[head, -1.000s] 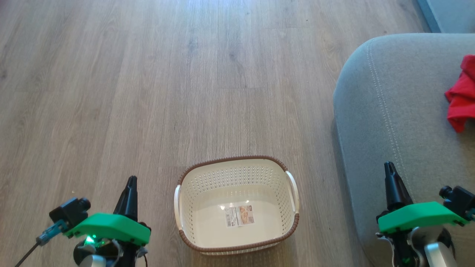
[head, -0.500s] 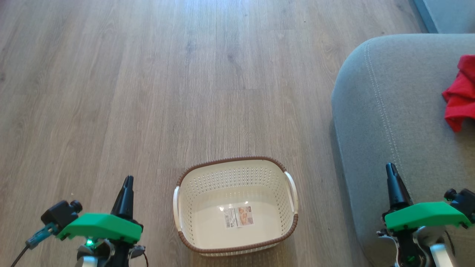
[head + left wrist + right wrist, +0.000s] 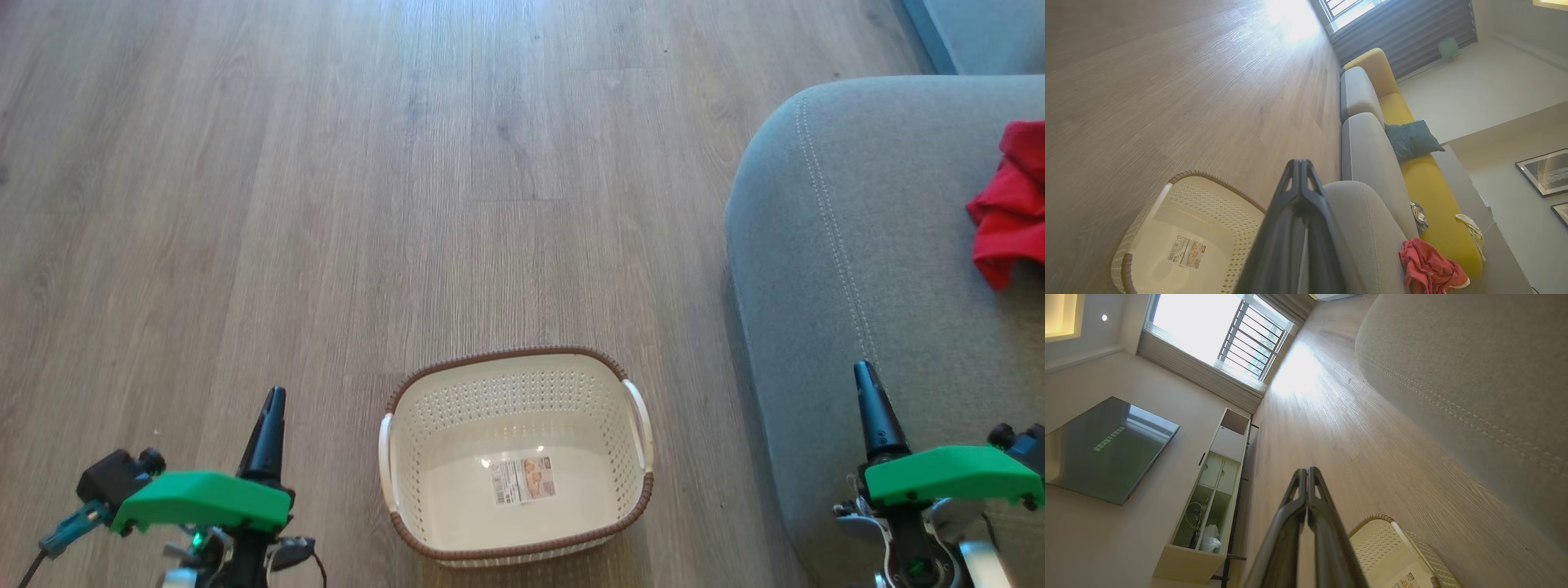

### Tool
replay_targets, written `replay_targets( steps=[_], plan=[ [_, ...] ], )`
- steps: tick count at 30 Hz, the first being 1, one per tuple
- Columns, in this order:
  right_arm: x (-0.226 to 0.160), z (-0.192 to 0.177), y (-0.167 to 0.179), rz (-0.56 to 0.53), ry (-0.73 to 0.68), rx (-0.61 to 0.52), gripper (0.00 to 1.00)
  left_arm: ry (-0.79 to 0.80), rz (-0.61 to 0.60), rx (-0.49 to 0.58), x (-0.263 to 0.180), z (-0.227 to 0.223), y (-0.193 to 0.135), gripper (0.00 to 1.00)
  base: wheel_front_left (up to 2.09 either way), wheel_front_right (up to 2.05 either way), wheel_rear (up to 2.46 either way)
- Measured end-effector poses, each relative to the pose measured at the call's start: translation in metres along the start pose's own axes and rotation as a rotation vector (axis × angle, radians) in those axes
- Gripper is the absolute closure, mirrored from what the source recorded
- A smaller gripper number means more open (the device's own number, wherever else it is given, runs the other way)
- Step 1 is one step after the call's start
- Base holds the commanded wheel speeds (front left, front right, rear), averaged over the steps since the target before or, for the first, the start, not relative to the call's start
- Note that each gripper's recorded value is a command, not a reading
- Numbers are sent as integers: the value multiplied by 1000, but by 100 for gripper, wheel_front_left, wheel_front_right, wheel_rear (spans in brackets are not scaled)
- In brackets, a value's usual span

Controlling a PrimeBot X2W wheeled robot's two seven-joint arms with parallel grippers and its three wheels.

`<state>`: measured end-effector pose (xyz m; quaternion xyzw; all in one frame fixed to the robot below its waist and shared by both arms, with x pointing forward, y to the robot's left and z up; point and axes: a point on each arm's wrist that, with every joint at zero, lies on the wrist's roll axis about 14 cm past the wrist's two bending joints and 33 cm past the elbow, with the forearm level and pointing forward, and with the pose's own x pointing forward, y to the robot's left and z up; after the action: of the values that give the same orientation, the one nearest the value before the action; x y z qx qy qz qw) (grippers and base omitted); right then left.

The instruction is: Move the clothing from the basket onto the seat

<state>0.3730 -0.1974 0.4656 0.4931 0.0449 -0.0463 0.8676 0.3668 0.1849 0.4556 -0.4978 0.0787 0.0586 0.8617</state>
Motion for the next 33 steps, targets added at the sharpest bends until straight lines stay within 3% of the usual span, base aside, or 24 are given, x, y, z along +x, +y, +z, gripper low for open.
replay_targets(
  steps=[33],
  plan=[
    [1, 10, 3, 18, -2, 362, 100, 22, -60, -351, 1, 6, -9, 100, 0, 0, 0]
  ],
)
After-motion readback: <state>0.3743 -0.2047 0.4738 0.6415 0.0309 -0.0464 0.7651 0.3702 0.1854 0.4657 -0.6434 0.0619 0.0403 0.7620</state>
